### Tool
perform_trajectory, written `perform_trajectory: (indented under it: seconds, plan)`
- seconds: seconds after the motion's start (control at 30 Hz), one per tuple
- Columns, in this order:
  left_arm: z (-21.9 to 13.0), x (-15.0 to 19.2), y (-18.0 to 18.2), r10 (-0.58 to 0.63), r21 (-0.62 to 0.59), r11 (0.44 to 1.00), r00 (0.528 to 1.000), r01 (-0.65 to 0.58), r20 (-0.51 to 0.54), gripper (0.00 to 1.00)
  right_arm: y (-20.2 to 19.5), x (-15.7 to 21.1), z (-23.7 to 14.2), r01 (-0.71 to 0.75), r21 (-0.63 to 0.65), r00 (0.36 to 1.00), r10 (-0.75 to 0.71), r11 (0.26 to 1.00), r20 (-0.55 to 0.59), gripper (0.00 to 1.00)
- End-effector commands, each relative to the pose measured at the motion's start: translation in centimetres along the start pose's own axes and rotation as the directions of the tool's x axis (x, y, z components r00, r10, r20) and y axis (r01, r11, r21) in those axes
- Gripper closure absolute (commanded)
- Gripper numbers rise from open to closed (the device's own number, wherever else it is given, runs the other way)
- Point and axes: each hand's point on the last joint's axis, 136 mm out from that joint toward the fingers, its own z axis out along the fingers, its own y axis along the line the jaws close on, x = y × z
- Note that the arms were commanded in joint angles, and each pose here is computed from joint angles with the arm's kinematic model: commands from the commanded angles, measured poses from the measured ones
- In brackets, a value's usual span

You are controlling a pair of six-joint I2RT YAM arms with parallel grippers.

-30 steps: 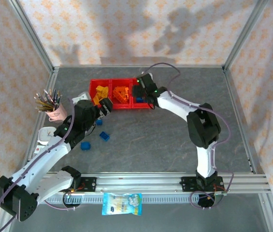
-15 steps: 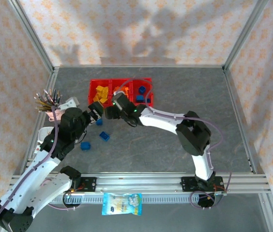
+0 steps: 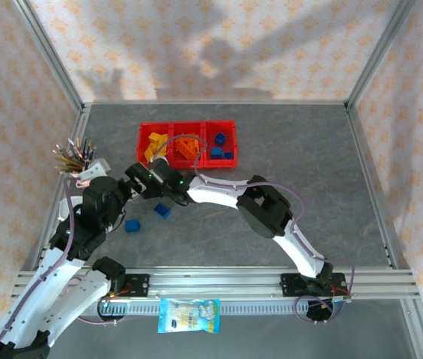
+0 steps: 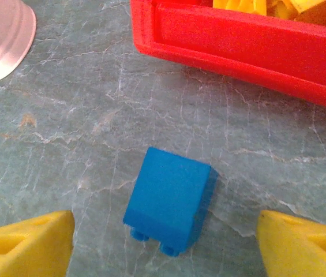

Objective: Sort the legos into containers by color
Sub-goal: Pick up the lego from the middle-left of the table.

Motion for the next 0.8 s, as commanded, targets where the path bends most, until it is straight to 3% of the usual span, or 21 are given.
perform_trajectory:
  seconds: [0.0, 0.37, 0.77]
  plan:
    - [0.0, 0.1, 1.6, -0.003, -0.056, 0.998, 1.0, 0.004, 0.014, 0.0, -0.5, 0.0, 1.1, 0.013, 0.036, 1.0, -0.013, 0.999, -0.007, 0.22]
    - [0.2, 0.3, 1.7, 0.004, -0.061, 0.998, 1.0, -0.003, 0.01, 0.01, -0.8, -0.3, 2.2, 0.043, 0.081, 0.999, -0.043, 0.996, -0.008, 0.38]
    - [0.6, 0.6, 0.9, 0.014, -0.036, 0.999, 1.0, -0.014, -0.014, 0.01, -0.6, -2.3, -1.1, 0.053, 0.09, 0.997, -0.057, 0.995, 0.043, 0.67]
